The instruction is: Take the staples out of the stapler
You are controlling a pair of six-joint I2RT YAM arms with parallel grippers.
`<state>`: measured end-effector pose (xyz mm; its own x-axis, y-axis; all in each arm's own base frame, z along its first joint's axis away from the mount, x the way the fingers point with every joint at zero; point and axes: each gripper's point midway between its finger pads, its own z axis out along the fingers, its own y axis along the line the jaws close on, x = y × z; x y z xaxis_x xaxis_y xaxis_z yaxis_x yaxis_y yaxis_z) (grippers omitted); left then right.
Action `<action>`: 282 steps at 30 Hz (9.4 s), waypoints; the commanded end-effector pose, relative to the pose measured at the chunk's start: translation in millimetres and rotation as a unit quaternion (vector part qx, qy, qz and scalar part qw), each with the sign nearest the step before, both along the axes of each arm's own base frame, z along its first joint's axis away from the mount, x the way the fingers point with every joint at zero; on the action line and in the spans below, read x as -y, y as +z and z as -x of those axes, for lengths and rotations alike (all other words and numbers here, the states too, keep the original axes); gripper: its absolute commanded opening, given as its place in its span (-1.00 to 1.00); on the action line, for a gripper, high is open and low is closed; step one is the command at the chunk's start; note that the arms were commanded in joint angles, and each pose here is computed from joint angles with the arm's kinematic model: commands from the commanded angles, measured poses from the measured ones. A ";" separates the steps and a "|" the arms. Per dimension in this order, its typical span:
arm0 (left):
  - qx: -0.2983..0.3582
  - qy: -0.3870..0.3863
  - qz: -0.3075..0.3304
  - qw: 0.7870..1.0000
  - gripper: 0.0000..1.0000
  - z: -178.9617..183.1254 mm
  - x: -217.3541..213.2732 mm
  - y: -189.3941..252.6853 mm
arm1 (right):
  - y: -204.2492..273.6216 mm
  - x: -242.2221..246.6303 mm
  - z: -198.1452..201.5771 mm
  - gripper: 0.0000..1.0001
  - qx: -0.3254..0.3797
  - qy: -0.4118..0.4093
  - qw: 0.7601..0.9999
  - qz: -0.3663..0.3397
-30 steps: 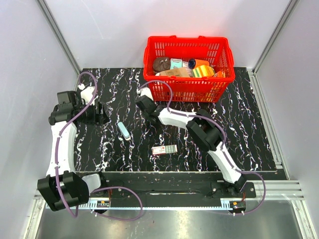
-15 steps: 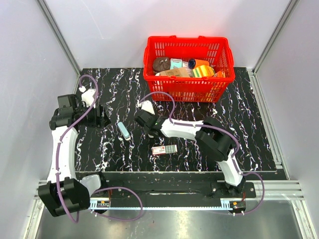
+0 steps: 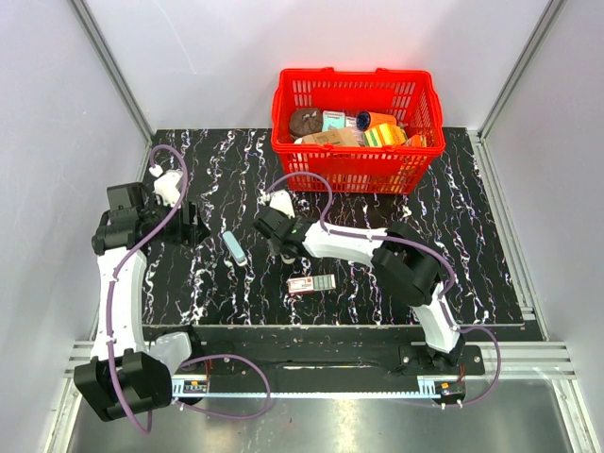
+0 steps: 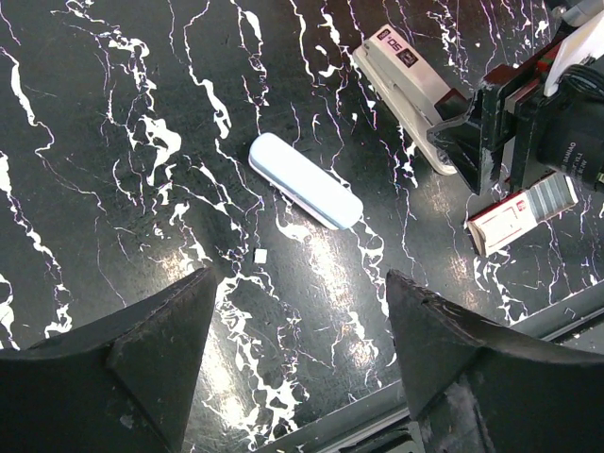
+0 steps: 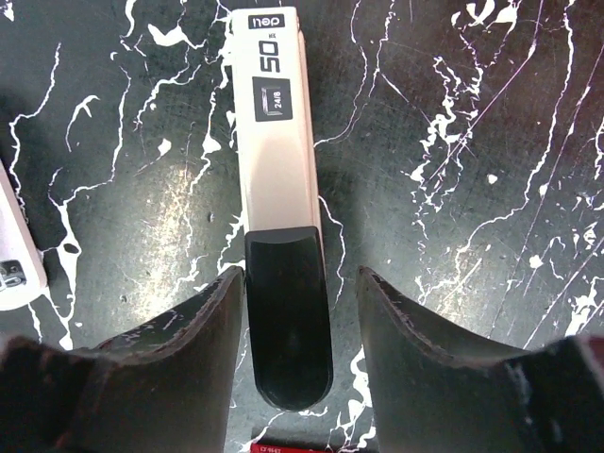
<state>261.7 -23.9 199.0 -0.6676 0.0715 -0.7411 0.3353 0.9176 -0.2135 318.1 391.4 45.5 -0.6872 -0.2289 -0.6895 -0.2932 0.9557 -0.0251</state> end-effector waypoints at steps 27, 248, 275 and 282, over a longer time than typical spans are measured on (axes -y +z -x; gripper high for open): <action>0.058 -0.096 -0.046 0.993 0.86 -15.0 65.9 -3.8 | 18.8 -12.7 -8.4 -0.16 -0.040 -0.003 0.999 -0.022; 0.048 -0.362 -0.100 0.926 0.45 -1.9 176.1 -42.6 | 69.1 139.6 -11.7 -1.00 0.016 -0.054 0.996 -0.064; 0.104 -0.267 -0.180 0.941 0.98 9.4 102.5 -25.0 | 28.0 137.3 -32.8 0.51 -0.051 -0.043 0.998 0.015; 0.102 -0.296 -0.194 0.930 0.98 7.4 104.1 -35.3 | 78.3 144.4 -25.7 0.93 -0.005 -0.062 0.997 -0.042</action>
<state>247.9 -125.2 161.9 -0.3220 0.6529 -0.6856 0.7879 0.5863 0.1884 336.9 251.1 64.6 -0.7895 -0.1970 -0.5812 -0.2261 0.9738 -0.0229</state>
